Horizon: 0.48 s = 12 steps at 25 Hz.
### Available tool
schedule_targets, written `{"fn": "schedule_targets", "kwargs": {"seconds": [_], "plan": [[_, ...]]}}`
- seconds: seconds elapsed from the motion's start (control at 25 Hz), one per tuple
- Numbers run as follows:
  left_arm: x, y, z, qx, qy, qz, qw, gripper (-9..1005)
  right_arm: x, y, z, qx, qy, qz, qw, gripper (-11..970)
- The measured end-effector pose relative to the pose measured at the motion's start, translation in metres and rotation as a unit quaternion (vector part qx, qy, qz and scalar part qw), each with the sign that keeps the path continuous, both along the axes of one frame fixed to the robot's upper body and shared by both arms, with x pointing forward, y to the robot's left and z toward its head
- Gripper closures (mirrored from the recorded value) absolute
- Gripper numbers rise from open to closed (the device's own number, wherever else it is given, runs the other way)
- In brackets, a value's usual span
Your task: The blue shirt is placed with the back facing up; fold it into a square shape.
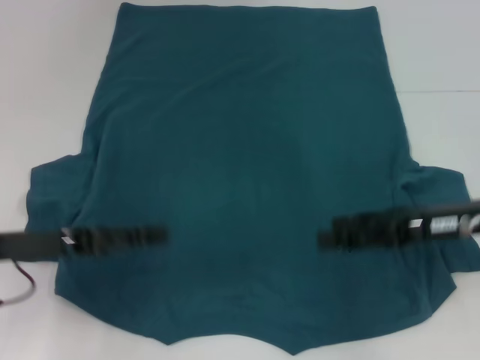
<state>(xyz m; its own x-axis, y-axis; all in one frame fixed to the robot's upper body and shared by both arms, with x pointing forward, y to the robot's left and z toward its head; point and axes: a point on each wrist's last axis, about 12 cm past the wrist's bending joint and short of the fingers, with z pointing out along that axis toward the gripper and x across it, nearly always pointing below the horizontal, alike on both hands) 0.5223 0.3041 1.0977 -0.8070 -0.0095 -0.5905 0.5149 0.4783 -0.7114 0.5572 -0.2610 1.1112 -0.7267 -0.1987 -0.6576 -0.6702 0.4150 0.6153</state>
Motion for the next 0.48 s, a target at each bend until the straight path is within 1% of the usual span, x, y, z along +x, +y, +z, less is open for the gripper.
{"fn": "schedule_targets", "kwargs": {"seconds": [0.04,0.12,0.16,0.2,0.24,0.32,0.48], "plan": [[0.000,0.011,0.002,-0.023,0.022,0.047,0.998,199,0.004,-0.004,0.005,0.015,0.021,-0.025,0.999,48],[-0.003,0.029,0.003,-0.061,0.064,0.120,0.989,199,0.012,-0.015,0.014,0.045,0.060,-0.079,0.994,49],[-0.005,0.038,0.003,-0.079,0.087,0.154,0.981,199,0.016,-0.022,0.019,0.062,0.077,-0.109,0.989,49],[-0.008,0.049,0.000,-0.097,0.113,0.193,0.970,199,0.019,-0.028,0.023,0.077,0.089,-0.129,0.985,49],[-0.011,0.056,-0.001,-0.107,0.129,0.218,0.962,199,0.022,-0.034,0.027,0.086,0.094,-0.144,0.981,49],[-0.016,0.067,-0.005,-0.118,0.144,0.254,0.949,199,0.027,-0.044,0.032,0.090,0.096,-0.166,0.977,49],[-0.021,0.081,-0.015,-0.123,0.149,0.315,0.929,198,0.035,-0.057,0.035,0.077,0.099,-0.198,0.972,50]]}}
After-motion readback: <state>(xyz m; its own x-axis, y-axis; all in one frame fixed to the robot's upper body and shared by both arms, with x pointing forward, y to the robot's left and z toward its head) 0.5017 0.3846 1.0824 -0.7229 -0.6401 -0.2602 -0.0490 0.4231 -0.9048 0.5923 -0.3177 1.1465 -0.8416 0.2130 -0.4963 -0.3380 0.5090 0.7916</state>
